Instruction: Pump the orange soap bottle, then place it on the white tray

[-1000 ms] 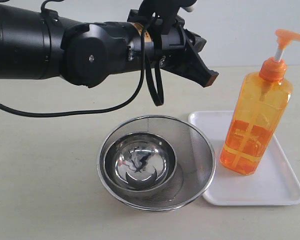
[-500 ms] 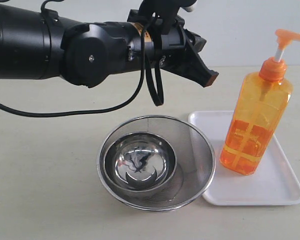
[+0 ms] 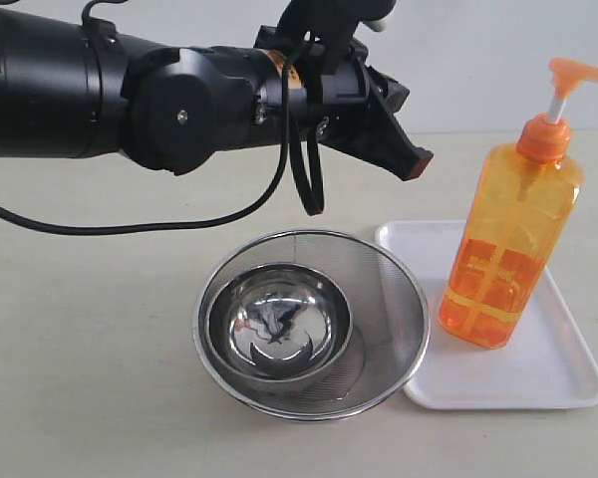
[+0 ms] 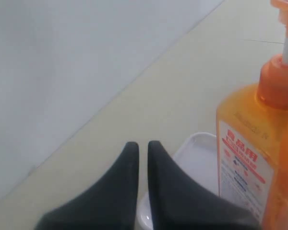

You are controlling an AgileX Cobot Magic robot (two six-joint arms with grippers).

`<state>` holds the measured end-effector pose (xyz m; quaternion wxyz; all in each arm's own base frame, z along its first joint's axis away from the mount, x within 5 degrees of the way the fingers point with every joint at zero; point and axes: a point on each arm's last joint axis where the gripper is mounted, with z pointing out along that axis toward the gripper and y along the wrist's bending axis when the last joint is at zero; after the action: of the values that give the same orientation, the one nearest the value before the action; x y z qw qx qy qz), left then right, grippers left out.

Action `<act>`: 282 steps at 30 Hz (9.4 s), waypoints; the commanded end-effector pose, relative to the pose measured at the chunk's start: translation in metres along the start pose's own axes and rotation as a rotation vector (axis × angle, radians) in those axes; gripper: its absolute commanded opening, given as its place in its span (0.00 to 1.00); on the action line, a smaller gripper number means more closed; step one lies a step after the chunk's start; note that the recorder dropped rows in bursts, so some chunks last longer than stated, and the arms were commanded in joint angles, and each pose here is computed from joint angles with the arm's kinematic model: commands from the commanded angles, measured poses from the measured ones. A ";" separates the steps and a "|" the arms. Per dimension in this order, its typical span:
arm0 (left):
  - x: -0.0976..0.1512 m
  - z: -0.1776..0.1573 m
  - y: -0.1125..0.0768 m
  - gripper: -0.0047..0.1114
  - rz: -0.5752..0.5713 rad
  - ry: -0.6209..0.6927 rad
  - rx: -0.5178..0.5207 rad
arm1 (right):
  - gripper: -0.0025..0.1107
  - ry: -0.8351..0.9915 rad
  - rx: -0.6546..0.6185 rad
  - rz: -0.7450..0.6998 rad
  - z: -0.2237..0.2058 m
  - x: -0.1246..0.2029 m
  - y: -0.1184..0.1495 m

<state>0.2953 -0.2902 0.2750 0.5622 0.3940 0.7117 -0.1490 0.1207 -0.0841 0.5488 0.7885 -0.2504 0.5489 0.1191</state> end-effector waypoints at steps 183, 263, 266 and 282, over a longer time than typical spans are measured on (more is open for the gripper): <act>-0.003 -0.003 0.000 0.08 -0.007 -0.008 0.005 | 0.02 0.806 0.208 -0.122 -0.021 0.116 0.136; 0.082 0.050 -0.001 0.08 -0.263 -0.078 0.645 | 0.02 0.595 0.074 0.885 0.025 0.359 0.087; 0.082 0.050 -0.001 0.08 -0.263 -0.078 0.645 | 0.02 0.599 0.066 0.908 0.026 0.363 0.087; 0.075 0.070 0.005 0.08 -0.284 -0.108 0.643 | 0.02 0.591 0.083 0.906 0.026 0.364 0.085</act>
<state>0.3366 -0.3002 0.1881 0.4244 0.4500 0.6420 -0.4531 0.2356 -0.0281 0.1950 0.4728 0.0210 0.8072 0.3526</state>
